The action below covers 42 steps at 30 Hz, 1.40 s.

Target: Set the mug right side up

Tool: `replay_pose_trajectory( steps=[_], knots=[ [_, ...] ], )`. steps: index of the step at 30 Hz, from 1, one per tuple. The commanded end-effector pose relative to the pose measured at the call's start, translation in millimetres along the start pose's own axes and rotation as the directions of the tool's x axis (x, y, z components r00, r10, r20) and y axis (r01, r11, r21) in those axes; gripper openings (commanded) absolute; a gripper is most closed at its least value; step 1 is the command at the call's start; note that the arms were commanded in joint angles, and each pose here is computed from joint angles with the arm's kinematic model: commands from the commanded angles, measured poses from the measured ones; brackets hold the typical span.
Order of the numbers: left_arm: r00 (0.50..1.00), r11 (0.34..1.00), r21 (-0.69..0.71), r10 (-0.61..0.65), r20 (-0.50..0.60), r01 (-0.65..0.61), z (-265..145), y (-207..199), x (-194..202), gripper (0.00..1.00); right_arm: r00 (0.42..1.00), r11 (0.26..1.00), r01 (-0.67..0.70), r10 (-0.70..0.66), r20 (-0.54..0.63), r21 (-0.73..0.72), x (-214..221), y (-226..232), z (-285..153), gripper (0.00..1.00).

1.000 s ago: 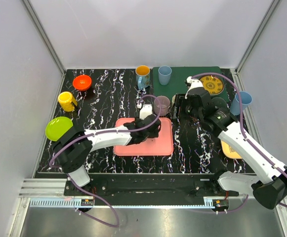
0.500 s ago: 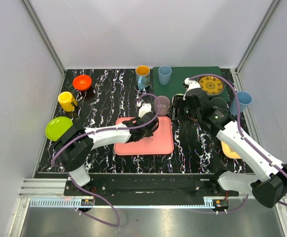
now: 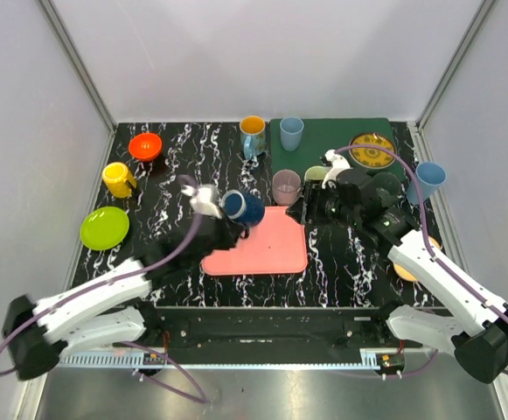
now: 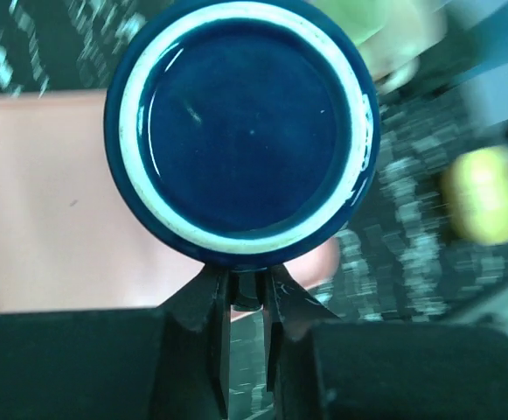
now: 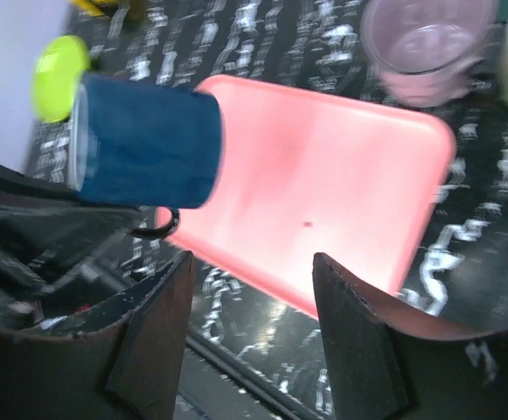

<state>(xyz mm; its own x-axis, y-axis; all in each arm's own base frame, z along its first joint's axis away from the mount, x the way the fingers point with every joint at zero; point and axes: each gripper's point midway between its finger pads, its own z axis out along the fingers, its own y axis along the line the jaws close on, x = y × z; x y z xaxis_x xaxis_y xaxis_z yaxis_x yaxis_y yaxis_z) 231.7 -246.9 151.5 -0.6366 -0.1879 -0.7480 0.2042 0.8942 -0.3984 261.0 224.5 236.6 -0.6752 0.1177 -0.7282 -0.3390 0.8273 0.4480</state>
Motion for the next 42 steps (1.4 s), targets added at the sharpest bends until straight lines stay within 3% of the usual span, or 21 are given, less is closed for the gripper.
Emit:
replay_pose_trajectory(
  steps=[1, 2, 6, 7, 8, 13, 16, 29, 35, 42],
  knots=[
    [0.911, 0.879, 0.463, -0.281, 0.301, 0.118, -81.5, -57.1, -90.8, 0.0, 0.996, 0.912, -0.068, 0.088, 0.031, -0.405, 0.4, 70.0, -22.5, 0.64],
    [0.9, 0.852, 0.511, -0.309, 0.308, 0.118, -90.6, -59.5, -94.8, 0.0, 0.993, 0.876, -0.072, 0.105, 0.044, -0.476, -1.6, 81.0, -23.9, 0.65],
    [0.864, 0.692, 0.71, -0.432, 0.259, 0.133, -120.6, -71.6, -100.8, 0.0, 0.987, 0.695, -0.16, 0.108, -0.118, -0.701, 9.4, 124.8, -40.4, 0.67],
    [0.863, 0.607, 0.79, -0.444, 0.243, 0.09, -139.5, -84.9, -104.2, 0.0, 0.977, 0.649, -0.214, 0.144, -0.157, -0.73, 7.6, 132.3, -46.7, 0.69],
    [0.859, 0.564, 0.819, -0.467, 0.209, 0.107, -144.0, -87.9, -103.5, 0.0, 0.983, 0.596, -0.175, 0.143, -0.111, -0.784, -0.1, 140.2, -54.2, 0.7],
    [0.843, 0.423, 0.902, -0.514, 0.159, 0.087, -162.7, -95.0, -104.7, 0.0, 0.978, 0.509, -0.205, 0.128, -0.162, -0.836, -4.6, 154.0, -61.2, 0.73],
    [0.839, 0.391, 0.915, -0.528, 0.134, 0.1, -163.1, -97.5, -105.5, 0.0, 0.977, 0.47, -0.214, 0.124, -0.176, -0.856, -6.5, 158.9, -61.1, 0.73],
    [0.818, 0.377, 0.92, -0.559, 0.135, 0.106, -163.0, -103.1, -120.9, 0.0, 0.977, 0.537, -0.214, 0.102, -0.189, -0.816, 3.2, 151.0, -44.5, 0.67],
    [0.76, 0.462, 0.882, -0.605, 0.238, 0.092, -163.6, -94.1, -148.2, 0.0, 0.994, 0.684, -0.107, 0.069, -0.082, -0.721, 10.2, 128.8, -41.5, 0.7],
    [0.781, 0.426, 0.899, -0.594, 0.193, 0.102, -160.8, -103.7, -145.6, 0.0, 0.994, 0.732, -0.106, 0.077, -0.073, -0.673, 13.0, 118.0, -27.1, 0.72]
  ],
)
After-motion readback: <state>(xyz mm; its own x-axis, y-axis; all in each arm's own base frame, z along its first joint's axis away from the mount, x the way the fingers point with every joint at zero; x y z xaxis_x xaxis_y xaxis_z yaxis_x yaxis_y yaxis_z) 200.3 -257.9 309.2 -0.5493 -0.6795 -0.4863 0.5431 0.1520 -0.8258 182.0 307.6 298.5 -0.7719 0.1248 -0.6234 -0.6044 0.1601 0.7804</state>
